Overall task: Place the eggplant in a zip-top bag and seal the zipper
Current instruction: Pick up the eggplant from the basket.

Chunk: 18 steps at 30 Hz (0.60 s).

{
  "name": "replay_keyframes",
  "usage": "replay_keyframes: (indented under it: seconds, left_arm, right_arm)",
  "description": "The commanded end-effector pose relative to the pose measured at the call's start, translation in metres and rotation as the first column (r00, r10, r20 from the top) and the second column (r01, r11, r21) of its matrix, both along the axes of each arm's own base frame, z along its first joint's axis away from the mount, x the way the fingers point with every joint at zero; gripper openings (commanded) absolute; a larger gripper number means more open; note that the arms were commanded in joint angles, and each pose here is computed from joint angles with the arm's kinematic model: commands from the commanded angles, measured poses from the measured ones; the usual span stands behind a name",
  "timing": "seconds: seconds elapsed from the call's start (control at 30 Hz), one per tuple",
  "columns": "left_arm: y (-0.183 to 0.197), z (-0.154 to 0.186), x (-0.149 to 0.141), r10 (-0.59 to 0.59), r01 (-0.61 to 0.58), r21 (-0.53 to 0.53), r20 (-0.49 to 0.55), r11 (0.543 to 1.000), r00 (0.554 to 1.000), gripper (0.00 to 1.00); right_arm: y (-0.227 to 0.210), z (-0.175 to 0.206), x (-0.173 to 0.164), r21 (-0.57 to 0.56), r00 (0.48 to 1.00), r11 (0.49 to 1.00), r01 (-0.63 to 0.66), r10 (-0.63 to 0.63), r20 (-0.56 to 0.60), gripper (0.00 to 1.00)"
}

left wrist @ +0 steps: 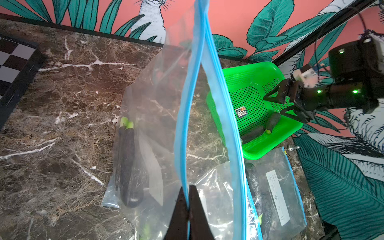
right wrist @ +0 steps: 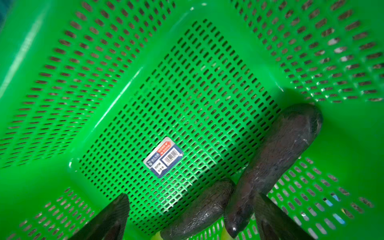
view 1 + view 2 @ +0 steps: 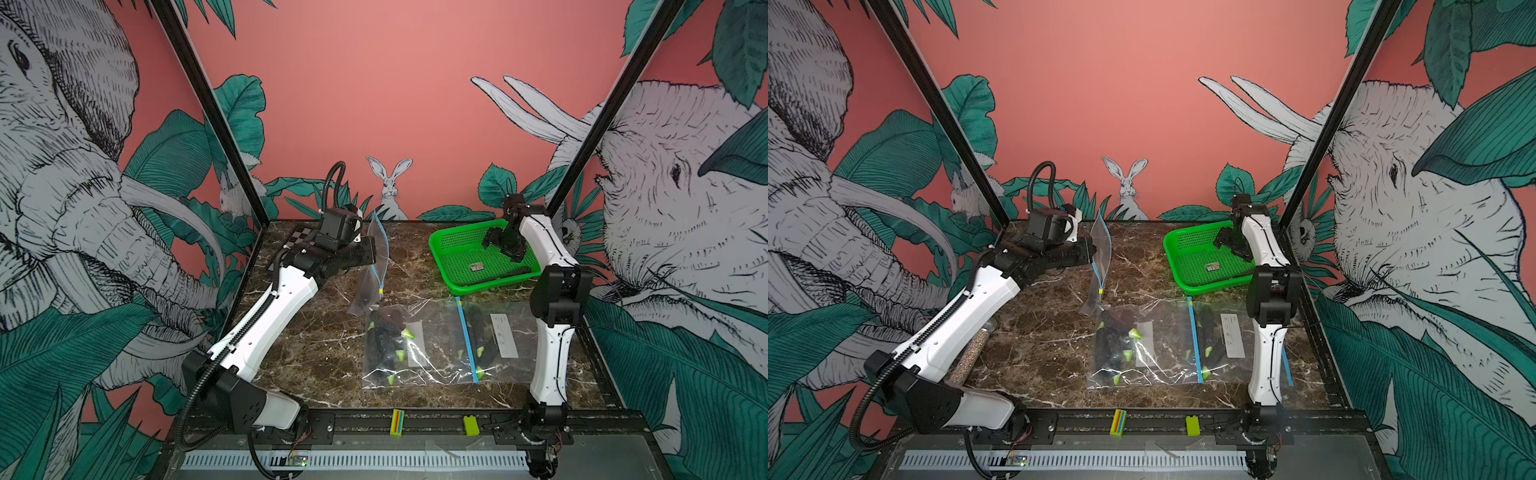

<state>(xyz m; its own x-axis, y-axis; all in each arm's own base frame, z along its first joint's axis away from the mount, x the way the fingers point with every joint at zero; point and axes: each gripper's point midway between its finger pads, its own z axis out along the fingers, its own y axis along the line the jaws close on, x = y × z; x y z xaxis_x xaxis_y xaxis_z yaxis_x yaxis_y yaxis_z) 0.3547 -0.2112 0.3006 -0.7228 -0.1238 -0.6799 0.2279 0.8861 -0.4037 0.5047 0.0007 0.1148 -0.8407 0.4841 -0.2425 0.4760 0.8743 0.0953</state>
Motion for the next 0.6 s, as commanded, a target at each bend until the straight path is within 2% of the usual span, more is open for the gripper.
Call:
replay_keyframes:
  seconds: [0.0, 0.3, 0.57]
  left_arm:
    - [-0.001, 0.006, -0.002, -0.022, 0.022, -0.013, 0.025, 1.000, 0.999, 0.00]
    - [-0.008, -0.001, 0.000, -0.045, 0.046, -0.028, 0.021, 0.999, 0.999, 0.00]
    - [-0.005, 0.000, 0.001, -0.048, 0.049, -0.023, 0.026, 0.999, 0.999, 0.00]
  right_arm:
    - [-0.015, 0.002, -0.014, -0.062, 0.997, 0.998, 0.032, -0.036, -0.065, 0.93]
    - [-0.034, -0.019, -0.025, -0.092, 0.986, 0.994, 0.058, -0.071, -0.150, 0.94]
    - [-0.041, -0.045, -0.022, -0.090, 0.978, 0.993, 0.075, -0.091, -0.186, 0.93]
